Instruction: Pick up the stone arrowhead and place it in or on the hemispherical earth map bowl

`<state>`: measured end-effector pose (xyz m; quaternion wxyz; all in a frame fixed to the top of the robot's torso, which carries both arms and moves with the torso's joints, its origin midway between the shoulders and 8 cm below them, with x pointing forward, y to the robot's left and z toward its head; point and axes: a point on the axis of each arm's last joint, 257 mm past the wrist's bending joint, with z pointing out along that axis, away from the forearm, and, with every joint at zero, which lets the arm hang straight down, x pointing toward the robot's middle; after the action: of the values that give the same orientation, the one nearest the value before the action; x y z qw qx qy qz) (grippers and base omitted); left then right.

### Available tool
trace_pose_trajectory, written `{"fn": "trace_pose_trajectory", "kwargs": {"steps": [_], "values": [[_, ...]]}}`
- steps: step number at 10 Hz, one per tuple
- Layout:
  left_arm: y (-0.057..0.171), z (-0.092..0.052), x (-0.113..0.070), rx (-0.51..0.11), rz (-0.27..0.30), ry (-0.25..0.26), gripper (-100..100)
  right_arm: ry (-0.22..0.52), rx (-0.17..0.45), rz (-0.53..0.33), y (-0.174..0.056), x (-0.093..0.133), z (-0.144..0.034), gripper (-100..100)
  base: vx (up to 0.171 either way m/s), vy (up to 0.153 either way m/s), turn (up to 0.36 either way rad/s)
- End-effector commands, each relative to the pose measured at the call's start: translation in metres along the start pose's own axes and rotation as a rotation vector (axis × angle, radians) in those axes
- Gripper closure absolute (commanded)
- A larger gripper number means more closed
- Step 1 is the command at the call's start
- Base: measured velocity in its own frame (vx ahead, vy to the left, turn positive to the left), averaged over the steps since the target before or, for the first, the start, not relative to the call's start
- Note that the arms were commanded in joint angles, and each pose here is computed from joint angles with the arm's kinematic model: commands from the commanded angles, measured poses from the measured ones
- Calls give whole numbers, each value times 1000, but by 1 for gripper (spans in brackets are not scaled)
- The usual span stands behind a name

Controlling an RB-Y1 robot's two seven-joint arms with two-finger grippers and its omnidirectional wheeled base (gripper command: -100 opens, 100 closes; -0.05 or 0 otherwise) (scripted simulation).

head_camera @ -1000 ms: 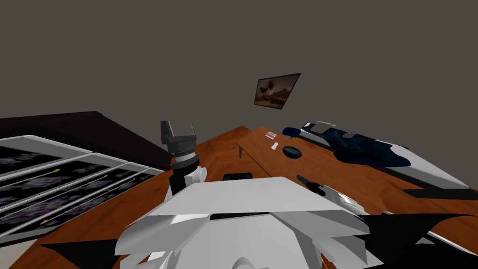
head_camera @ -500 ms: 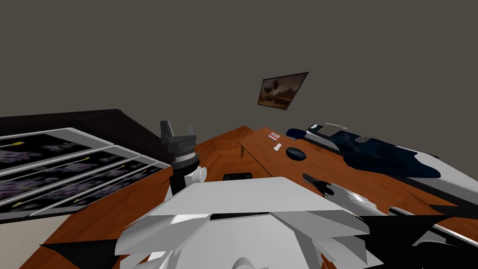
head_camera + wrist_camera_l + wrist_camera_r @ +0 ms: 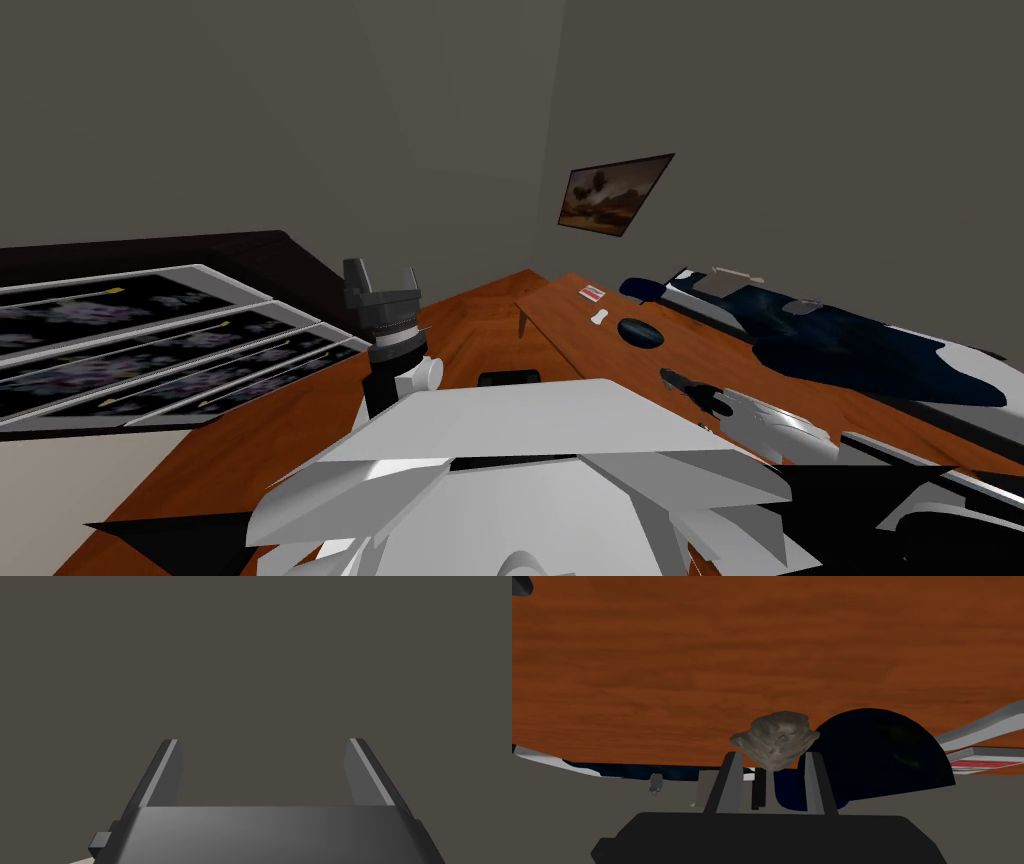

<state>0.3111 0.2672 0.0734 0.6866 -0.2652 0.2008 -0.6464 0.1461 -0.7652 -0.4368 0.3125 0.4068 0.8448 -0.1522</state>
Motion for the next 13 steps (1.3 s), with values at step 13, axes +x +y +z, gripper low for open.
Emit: {"fn": "trace_pose_trajectory", "kwargs": {"steps": [13], "values": [[0,0,0,0,0,0,0,-64,87,41,-62,-89,-30,100,-15,4,90]]}}
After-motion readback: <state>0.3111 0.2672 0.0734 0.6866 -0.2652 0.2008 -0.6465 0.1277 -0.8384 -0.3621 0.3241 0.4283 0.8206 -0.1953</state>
